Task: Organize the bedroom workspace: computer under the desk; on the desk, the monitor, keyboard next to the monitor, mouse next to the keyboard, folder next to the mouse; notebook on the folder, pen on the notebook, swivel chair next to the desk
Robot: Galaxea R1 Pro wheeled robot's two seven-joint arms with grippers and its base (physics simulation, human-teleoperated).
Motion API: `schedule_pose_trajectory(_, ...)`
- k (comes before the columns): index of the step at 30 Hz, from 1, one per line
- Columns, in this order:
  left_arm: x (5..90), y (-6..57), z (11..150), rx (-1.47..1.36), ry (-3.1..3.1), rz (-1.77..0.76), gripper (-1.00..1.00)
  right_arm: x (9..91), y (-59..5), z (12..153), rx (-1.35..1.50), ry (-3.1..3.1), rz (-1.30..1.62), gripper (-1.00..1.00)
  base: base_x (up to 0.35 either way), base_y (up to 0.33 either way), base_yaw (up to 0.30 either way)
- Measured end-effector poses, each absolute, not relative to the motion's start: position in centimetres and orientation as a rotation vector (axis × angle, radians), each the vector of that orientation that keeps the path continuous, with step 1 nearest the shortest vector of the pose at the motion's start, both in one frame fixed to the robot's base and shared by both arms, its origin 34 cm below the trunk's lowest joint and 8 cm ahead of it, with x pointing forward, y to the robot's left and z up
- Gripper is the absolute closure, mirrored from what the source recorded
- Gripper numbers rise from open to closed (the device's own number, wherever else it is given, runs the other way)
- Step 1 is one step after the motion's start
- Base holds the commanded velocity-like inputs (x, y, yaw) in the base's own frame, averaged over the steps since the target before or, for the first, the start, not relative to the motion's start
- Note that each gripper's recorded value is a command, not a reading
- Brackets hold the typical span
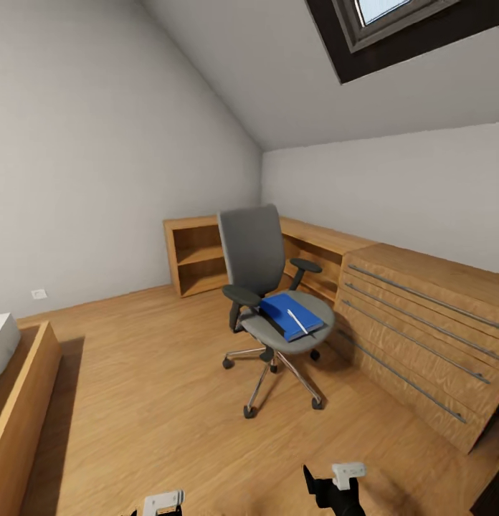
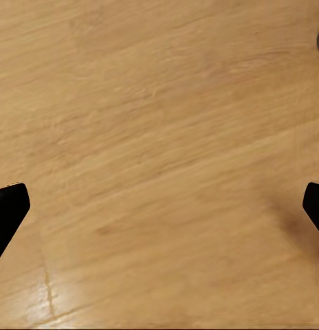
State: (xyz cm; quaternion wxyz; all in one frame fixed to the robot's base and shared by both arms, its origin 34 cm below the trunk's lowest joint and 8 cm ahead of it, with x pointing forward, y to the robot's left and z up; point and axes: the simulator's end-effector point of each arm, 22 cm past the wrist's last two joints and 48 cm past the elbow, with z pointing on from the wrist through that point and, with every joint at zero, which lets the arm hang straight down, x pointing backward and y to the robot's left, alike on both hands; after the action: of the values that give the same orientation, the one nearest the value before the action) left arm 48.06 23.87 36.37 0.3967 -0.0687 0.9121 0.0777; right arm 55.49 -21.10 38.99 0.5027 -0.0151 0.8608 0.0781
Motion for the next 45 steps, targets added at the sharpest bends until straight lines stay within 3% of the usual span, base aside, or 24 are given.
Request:
schedule_pose_trajectory(21,48.1,24.2,40.0,-0.164,2.334,0.209,-1.00,56.5,-22.6,43.3,-0.004,2.084,0.139,-1.00,-0.330,0.000,-0.259)
schedule_pose_trajectory(45,49.6,24.3,46.0,-0.173,2.308,0.205,-1.00,58.0,-21.6,49.7,-0.001,2.051,0.145,-1.00,-0.341,0.000,0.054)
